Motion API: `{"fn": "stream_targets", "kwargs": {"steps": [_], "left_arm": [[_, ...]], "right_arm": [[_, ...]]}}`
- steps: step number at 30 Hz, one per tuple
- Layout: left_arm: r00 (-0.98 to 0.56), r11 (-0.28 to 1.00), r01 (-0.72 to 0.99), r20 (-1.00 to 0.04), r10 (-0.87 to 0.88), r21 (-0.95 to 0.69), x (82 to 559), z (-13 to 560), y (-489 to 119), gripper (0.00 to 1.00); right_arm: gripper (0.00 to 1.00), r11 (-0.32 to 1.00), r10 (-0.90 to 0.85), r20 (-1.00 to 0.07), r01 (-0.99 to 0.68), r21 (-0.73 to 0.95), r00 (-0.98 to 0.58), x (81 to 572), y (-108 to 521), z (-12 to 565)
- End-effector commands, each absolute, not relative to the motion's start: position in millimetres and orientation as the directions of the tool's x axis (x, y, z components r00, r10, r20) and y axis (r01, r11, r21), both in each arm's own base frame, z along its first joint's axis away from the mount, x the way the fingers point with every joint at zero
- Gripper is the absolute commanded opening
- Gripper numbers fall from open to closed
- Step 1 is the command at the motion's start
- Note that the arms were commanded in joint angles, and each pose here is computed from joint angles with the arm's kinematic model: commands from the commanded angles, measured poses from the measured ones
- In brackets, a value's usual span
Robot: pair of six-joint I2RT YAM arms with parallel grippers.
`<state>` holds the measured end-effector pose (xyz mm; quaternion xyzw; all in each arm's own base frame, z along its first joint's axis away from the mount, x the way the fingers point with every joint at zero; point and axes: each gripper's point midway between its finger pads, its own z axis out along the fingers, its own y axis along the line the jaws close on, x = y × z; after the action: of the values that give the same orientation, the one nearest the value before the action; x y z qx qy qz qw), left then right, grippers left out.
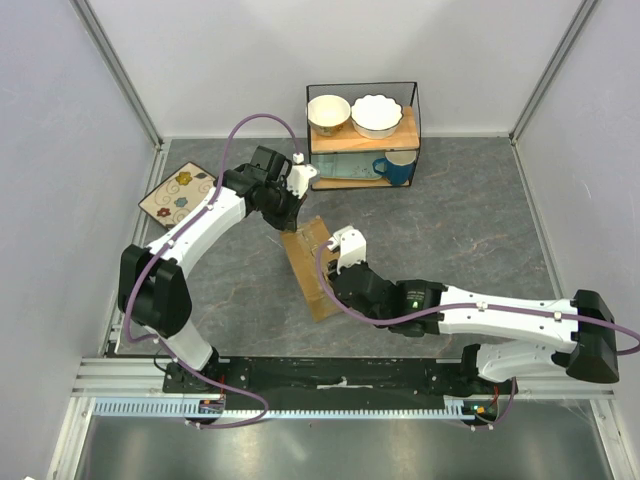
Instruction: Unpack the express box
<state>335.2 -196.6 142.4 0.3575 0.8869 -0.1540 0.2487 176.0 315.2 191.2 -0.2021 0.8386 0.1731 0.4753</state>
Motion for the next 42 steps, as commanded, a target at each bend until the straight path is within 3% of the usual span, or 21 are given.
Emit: {"fn": "stream_targets", "kwargs": {"steps": [1,16,25,31,35,42], "left_arm": [[-0.630,0.781,0.549,-0.465,0.621,0.298,400.0,121.4,-115.6,0.02],[-0.617,0.773,0.531,-0.467,0.634,0.348,407.4,133.0,-107.1,0.02],[-0.578,0.745,0.631,-0.511,0.636,0.215,376.6,137.2,-130.0,0.02],[-0.456,0.590,0.803,-0.552,0.699,0.085,335.8,140.3,-159.8,0.02],[-0.409,0.524,0.850,-0.570,0.713,0.045,322.6,142.3,-170.3,0.02],[-0.326,0.403,0.915,-0.613,0.720,-0.013,310.8,166.4,-194.5,0.02]], "right_arm": [[0.00,0.811,-0.333,-0.768,-0.581,0.062,-0.547,134.9,293.6,151.4],[0.00,0.815,-0.310,-0.770,-0.573,0.087,-0.558,128.3,285.9,150.4],[0.00,0.830,-0.302,-0.791,-0.555,0.056,-0.532,135.9,282.8,162.2],[0.00,0.876,-0.244,-0.862,-0.482,0.000,-0.445,156.5,260.9,217.1],[0.00,0.935,-0.194,-0.910,-0.349,-0.059,-0.365,184.2,242.0,245.7],[0.00,0.970,-0.161,-0.913,-0.232,-0.076,-0.374,245.7,228.6,233.8]]}}
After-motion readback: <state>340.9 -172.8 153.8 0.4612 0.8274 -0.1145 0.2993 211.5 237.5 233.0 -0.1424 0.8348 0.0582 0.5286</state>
